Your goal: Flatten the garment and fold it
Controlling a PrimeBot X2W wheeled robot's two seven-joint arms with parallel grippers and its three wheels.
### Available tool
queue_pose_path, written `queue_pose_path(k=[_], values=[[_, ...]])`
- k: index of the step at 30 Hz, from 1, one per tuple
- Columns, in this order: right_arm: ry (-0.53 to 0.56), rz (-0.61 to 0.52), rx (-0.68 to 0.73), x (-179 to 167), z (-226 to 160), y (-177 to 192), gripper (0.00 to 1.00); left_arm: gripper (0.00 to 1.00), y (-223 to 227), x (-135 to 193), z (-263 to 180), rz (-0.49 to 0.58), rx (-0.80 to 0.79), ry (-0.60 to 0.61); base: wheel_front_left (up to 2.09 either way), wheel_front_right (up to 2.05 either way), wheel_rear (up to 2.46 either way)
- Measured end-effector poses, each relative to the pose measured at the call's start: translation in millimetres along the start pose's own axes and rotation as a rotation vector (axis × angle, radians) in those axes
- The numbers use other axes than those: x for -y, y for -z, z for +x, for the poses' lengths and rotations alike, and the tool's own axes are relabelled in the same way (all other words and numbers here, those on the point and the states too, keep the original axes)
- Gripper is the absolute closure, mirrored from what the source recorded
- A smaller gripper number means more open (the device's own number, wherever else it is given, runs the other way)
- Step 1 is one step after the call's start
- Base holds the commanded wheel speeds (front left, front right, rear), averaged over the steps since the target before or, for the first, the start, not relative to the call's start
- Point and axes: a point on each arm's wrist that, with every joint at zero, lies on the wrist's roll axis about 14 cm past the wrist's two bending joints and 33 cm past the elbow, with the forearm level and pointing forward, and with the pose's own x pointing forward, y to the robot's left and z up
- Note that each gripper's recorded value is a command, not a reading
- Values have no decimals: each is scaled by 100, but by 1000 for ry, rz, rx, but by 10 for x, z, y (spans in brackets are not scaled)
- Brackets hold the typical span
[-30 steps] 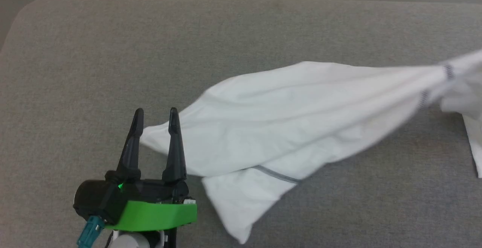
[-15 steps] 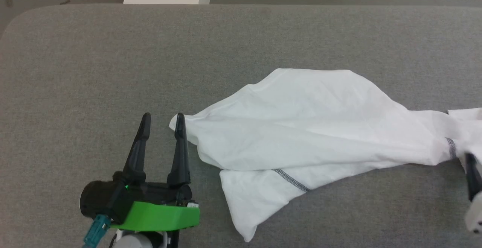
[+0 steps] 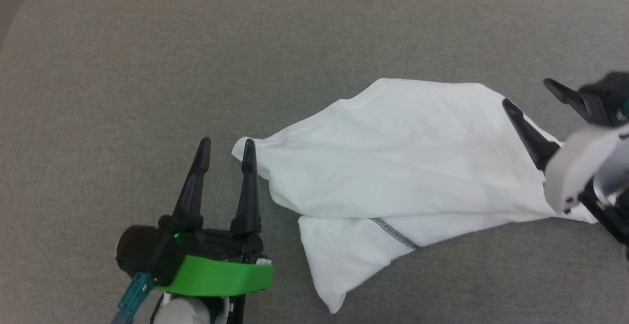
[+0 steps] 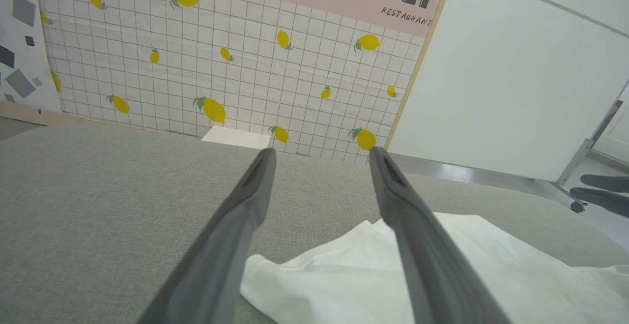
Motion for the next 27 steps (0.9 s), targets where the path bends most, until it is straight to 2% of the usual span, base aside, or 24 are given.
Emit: queue_pose_path(k=[4, 7, 12, 15, 16, 17, 18, 23, 27], values=[[-103, 8, -144, -174, 358, 201, 0, 0, 53, -44, 45, 2, -11, -14, 0, 0, 0], [-134, 5, -244, -177, 574, 373, 0, 0, 93, -79, 67, -1, -22, -29, 0, 0, 0], [-147, -92, -348, -105, 885, 610, 0, 0, 167, -147, 90, 2, -42, -54, 0, 0, 0], [-193, -120, -439, -207, 989, 863, 0, 0, 204, -211, 86, -1, -55, -78, 0, 0, 0], [-220, -122, -470, -273, 1008, 941, 29, 0, 215, -236, 79, 2, -60, -88, 0, 0, 0], [-235, -124, -489, -295, 1025, 966, 81, 0, 224, -253, 71, 3, -64, -94, 0, 0, 0], [-252, -128, -509, -309, 1046, 973, 100, 0, 232, -281, 60, 7, -68, -105, 0, 0, 0], [-303, -144, -498, -387, 1146, 878, 100, 0, 227, -377, 16, 25, -75, -139, 0, 0, 0], [-284, -156, -389, -346, 1255, 603, 100, 0, 195, -379, 4, 27, -68, -142, 0, 0, 0]])
